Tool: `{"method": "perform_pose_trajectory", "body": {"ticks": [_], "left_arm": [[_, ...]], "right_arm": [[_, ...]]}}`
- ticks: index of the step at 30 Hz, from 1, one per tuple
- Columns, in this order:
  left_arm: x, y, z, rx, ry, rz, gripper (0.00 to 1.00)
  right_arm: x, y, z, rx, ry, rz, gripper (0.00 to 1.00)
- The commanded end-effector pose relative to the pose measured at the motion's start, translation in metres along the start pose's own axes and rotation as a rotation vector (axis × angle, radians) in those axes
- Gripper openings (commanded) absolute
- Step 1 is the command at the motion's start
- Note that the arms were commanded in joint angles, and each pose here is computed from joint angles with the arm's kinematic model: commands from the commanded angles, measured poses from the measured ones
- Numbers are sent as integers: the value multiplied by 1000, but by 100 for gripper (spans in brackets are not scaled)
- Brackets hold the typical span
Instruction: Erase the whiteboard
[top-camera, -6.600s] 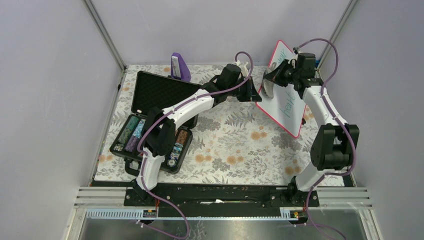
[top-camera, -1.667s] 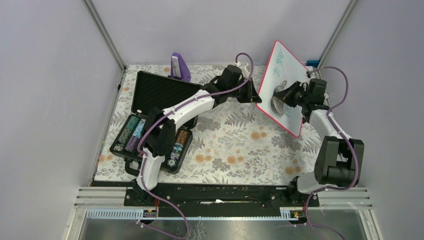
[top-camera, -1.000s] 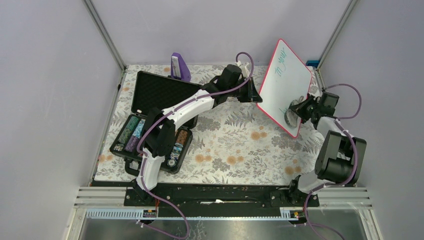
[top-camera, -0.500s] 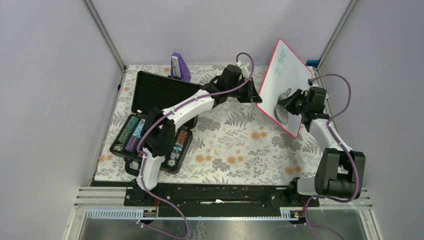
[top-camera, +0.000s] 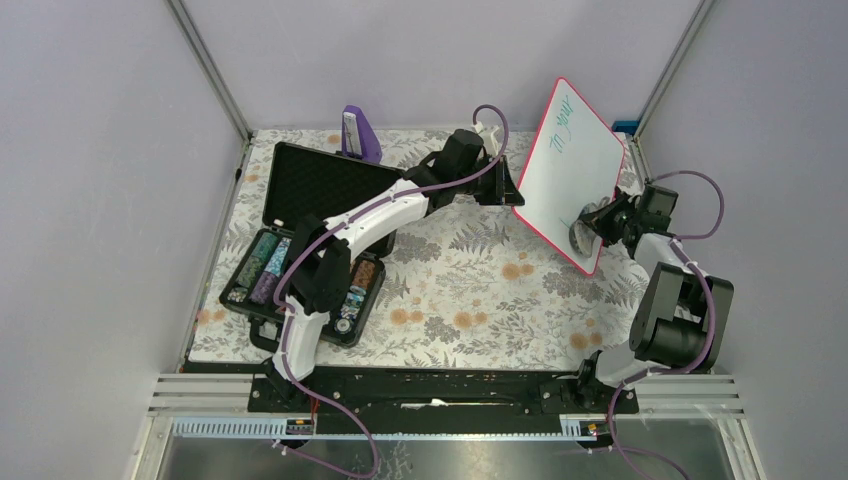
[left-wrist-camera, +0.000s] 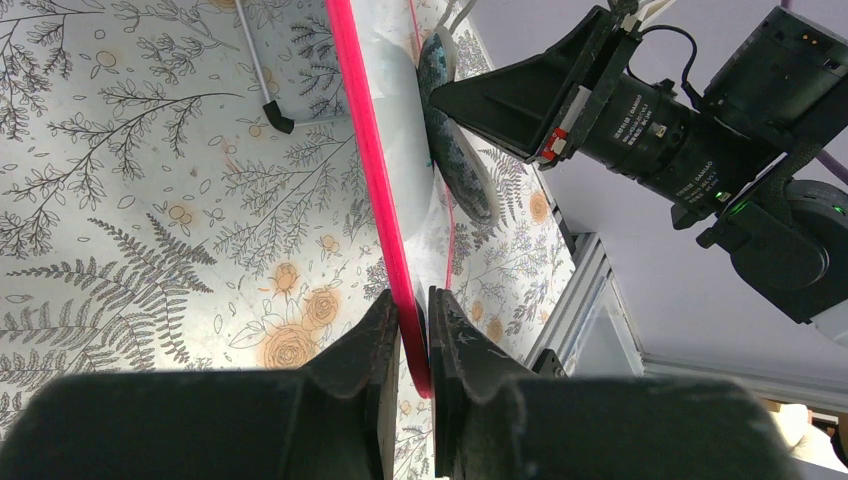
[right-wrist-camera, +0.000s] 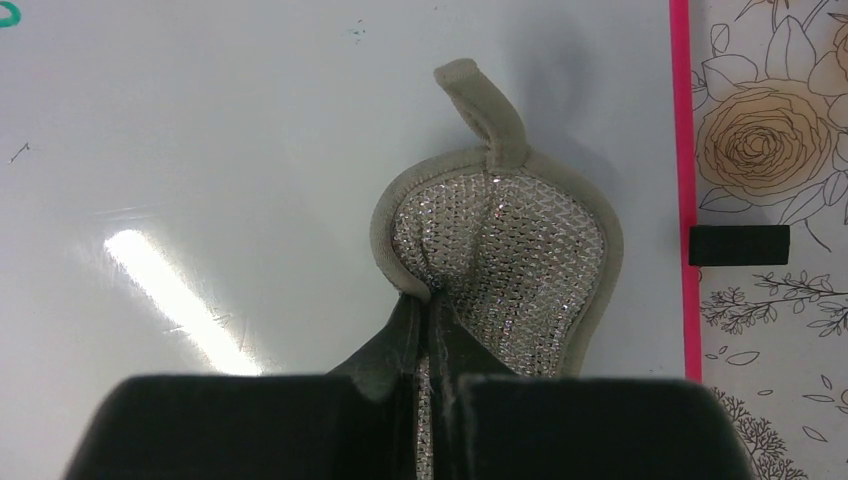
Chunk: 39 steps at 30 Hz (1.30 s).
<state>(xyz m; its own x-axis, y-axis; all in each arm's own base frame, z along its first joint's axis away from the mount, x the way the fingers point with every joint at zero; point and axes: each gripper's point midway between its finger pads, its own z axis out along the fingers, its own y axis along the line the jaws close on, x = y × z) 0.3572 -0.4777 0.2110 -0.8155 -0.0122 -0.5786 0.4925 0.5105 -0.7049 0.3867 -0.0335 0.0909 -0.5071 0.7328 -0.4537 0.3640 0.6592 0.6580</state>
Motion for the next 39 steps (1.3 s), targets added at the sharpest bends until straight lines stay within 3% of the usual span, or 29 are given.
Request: {"method": "perform_pose_trajectory", "body": {"ticks": [1,11,16,20,30,35,39], "left_arm": [[23,-23,7,88,65,78,6],[24,-27,7,104,69,81,6],[26,-22,8,91,70,74,0],[27,-21,10,88,75,52,0],[25,-23,7,83,64,55,0],[24,-24,6,84,63,53,0],[25,-25,6,89,66,49,0]], "right_arm": [[46,2,-4,36,147,-9,0],[79,101,-23,-147,190,-225,0],[78,120,-31,-232,169,-230,0],[81,99,-23,-178,185,-200,0],[72,-33,-13,71,199,125,0],[77,-35,-17,78,185,131,0],[66,-8,-31,40,131,51,0]]}}
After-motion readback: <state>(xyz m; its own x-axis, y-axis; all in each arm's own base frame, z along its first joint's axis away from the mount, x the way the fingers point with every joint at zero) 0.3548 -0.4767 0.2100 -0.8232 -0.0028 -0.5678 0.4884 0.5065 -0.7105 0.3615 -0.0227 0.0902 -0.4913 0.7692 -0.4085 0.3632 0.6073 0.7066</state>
